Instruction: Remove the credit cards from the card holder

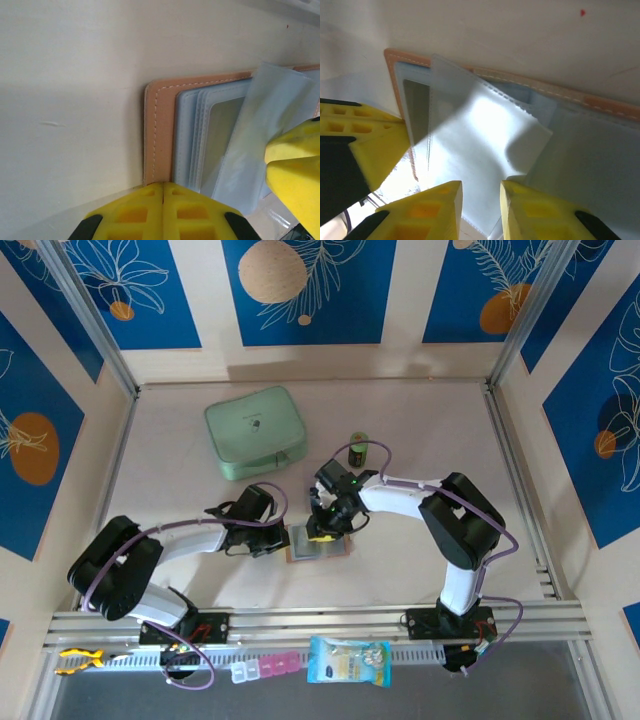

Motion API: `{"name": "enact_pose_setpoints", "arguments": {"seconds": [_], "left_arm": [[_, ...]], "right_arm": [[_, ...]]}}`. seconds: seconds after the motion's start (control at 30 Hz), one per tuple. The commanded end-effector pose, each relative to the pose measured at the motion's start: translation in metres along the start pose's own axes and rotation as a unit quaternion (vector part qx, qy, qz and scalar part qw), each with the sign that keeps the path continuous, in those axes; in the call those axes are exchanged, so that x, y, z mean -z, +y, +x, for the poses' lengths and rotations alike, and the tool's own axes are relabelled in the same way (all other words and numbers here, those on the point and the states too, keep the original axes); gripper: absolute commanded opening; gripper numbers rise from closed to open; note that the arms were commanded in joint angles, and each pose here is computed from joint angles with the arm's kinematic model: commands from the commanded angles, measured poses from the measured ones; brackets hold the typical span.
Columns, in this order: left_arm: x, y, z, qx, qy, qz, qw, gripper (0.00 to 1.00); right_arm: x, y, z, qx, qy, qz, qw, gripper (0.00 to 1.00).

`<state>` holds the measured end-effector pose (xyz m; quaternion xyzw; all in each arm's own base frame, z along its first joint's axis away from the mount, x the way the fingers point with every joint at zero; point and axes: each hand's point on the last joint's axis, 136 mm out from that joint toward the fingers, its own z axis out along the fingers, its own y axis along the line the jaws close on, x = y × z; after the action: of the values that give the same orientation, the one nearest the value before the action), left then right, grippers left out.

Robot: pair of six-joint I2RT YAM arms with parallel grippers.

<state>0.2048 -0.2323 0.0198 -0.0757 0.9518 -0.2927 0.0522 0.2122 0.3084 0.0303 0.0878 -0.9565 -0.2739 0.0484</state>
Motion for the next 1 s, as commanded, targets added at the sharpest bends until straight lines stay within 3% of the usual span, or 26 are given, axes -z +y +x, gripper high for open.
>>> {"name": "enact_pose_setpoints", "arguments": {"seconds": [0.0, 0.37, 0.7, 0.97], "left_arm": [[-0.002, 0.017, 0.006, -0.002, 0.01, -0.042, 0.999, 0.04], [0.01, 0.002, -0.001, -0.006, -0.006, -0.027, 1.0, 0.05], [0.021, -0.034, -0.006, 0.008, -0.012, 0.049, 0.999, 0.22], [0.012, -0.052, -0.004, 0.022, 0.0, 0.1, 0.995, 0.28]], "right_arm": [[0.006, -0.003, 0.009, 0.006, 0.011, -0.005, 1.0, 0.26], [0.0, -0.009, 0.01, 0.006, 0.019, -0.011, 1.0, 0.25], [-0.004, -0.014, 0.012, -0.002, 0.021, -0.012, 1.0, 0.24], [-0.004, -0.015, 0.011, -0.004, 0.02, -0.014, 1.0, 0.24]]}}
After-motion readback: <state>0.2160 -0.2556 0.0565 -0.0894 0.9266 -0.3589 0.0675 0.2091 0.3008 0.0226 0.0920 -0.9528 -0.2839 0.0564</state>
